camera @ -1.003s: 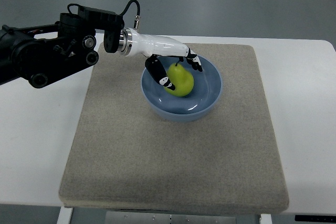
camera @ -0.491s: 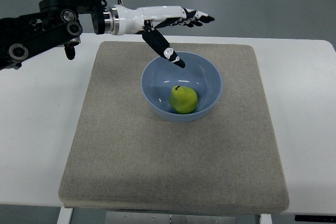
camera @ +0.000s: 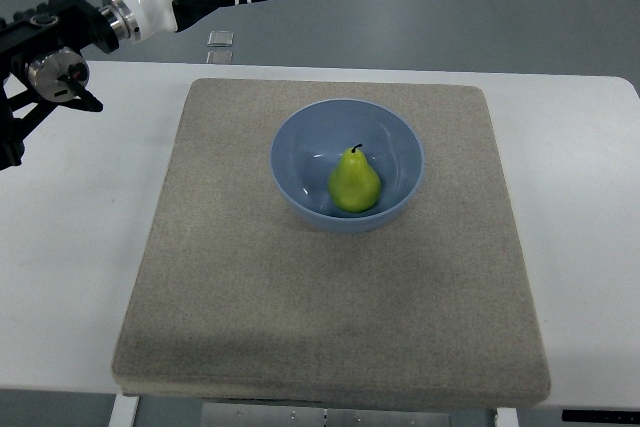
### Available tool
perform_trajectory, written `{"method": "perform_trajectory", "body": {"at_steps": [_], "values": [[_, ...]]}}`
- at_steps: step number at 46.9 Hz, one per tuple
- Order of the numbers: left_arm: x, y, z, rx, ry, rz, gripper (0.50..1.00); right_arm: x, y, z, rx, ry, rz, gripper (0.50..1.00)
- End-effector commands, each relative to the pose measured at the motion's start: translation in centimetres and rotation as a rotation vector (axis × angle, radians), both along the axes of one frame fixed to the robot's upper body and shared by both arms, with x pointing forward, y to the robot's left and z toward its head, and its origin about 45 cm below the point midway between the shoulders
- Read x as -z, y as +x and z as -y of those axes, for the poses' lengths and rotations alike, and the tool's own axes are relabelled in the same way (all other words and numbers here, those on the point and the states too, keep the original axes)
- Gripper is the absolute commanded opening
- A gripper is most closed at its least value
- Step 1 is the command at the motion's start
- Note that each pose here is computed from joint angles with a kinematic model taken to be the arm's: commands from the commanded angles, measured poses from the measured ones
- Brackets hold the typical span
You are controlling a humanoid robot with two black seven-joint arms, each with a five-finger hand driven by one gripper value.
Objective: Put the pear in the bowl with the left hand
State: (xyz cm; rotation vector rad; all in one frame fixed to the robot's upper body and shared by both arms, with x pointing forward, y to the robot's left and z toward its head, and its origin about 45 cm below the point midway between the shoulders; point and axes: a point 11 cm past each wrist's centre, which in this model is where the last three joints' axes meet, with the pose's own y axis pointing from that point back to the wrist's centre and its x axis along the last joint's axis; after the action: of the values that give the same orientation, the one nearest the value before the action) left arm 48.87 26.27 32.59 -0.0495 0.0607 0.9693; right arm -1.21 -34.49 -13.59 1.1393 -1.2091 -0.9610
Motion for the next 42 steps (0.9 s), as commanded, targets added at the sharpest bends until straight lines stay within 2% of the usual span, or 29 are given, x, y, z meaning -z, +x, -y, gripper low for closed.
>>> {"method": "perform_trajectory", "body": {"at_steps": [1,10,24,42], "values": [[1.0,-0.3,-1.3,-0.045,-0.074,-0.017,0.994,0.0,0.0,0.0,0.0,0.0,0.0,0.924],[3.3,-1.1,-3.4,-0.123,-0.218,-0.087,0.994,0.0,0.0,0.0,0.0,0.0,0.001,0.924],[7.0,-1.1,-2.2,-0.135,-0.368,-0.306,0.994,0.0,0.0,0.0,0.0,0.0,0.001,0.924],[7.5,-1.3,-2.5,-0.089,-0.378,-0.33,0.994,0.0,0.0,0.0,0.005,0.0,0.001,0.924]]}}
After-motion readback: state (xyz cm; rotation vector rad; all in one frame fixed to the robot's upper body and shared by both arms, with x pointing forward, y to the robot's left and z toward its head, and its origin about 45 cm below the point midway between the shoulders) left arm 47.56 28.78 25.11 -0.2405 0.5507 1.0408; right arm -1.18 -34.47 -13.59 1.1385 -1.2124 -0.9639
